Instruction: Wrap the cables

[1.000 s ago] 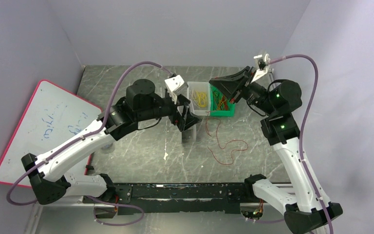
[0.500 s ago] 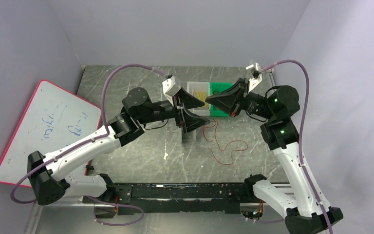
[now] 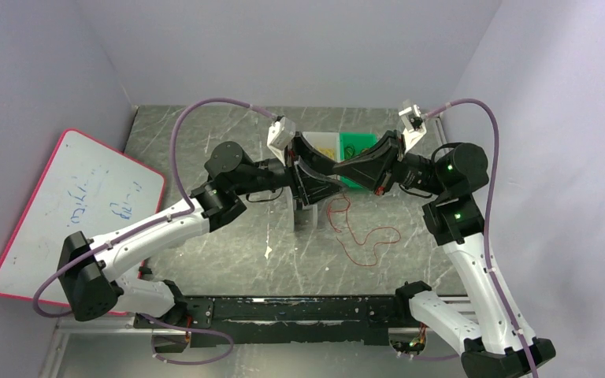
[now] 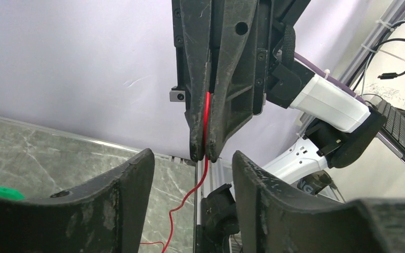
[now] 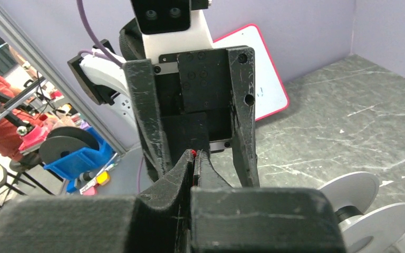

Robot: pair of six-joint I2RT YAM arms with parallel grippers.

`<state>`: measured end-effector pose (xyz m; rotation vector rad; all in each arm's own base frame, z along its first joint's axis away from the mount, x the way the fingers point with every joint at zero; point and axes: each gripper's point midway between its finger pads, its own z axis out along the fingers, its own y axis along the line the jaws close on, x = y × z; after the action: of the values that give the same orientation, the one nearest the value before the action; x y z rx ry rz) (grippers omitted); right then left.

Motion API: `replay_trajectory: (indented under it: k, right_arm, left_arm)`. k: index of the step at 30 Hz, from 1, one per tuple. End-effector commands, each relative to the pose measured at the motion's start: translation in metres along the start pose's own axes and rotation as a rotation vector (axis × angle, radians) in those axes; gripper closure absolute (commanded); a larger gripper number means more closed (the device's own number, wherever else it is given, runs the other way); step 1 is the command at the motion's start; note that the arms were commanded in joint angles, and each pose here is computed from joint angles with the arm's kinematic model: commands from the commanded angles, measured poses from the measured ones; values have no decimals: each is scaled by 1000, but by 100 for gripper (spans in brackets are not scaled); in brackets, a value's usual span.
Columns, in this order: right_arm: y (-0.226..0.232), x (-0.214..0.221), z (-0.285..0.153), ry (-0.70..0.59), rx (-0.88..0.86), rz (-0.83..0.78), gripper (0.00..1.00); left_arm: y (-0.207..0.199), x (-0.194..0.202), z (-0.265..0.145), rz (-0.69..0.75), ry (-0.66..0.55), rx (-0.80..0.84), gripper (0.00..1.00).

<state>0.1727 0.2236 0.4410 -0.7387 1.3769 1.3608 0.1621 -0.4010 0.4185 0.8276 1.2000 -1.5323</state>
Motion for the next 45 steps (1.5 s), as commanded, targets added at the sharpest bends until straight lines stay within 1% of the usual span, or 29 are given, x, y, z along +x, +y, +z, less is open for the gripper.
replay_trajectory:
  k: [1,3,4,7,8,9,13,14,16,17,18,21,23,26,28,31,35,36,37,40,45]
  right_arm:
    - [10,0,-2,-2,-36,9,100]
    - [12,0,-2,-2,-39,4,100]
    - [11,1,-3,1,-37,5,100]
    - [13,0,-3,0,-36,-2,100]
    - [12,0,-3,-2,-32,-6,100]
    - [11,0,-3,-3,-25,-10,100]
    - [4,2,-5,-8,18,-27,100]
    - [4,2,-6,-12,27,-30,92]
    - [4,-1,-8,-25,49,-42,63]
    - [3,-3,-9,-31,65,-45,50]
    - [3,-4,-10,-35,82,-54,42]
    - [2,-5,-16,-36,132,-75,30]
    - [2,-1,-20,-22,156,-78,25]
    - [0,9,-28,-5,204,-88,14]
    - [-1,14,-35,-1,238,-97,10]
    - [2,24,-41,6,247,-96,10]
    - [7,41,-46,8,226,-62,15]
    - [5,51,-46,12,217,-36,17]
    - [6,56,-45,11,200,-8,19]
    - [7,69,-43,15,151,37,32]
    - [9,81,-39,8,75,89,44]
  left_arm:
    - [-9,-5,4,16,-24,61,44]
    - [-9,-4,6,13,-22,67,53]
    - [-9,-3,6,12,-21,71,63]
    - [-8,-2,7,9,-16,72,82]
    - [-8,-1,7,9,-14,73,90]
    - [-8,-1,7,10,-13,76,93]
    - [-9,1,7,12,-5,80,93]
    - [-8,0,6,15,-7,75,93]
    - [-8,-1,5,21,-8,68,93]
    - [-8,-1,4,28,-7,63,93]
    - [-7,0,3,35,-7,57,93]
    - [-2,1,-2,35,-16,32,93]
    - [-1,-1,-6,32,-26,23,93]
    - [-2,-6,-11,35,-42,26,93]
    - [-5,-10,-14,38,-53,28,93]
    - [-9,-15,-18,34,-73,32,93]
    - [-17,-22,-24,6,-123,46,93]
    - [-18,-23,-25,-5,-137,51,93]
    - [-20,-24,-26,-15,-150,56,93]
    - [-23,-26,-28,-49,-181,73,93]
    - [-24,-28,-28,-92,-216,92,93]
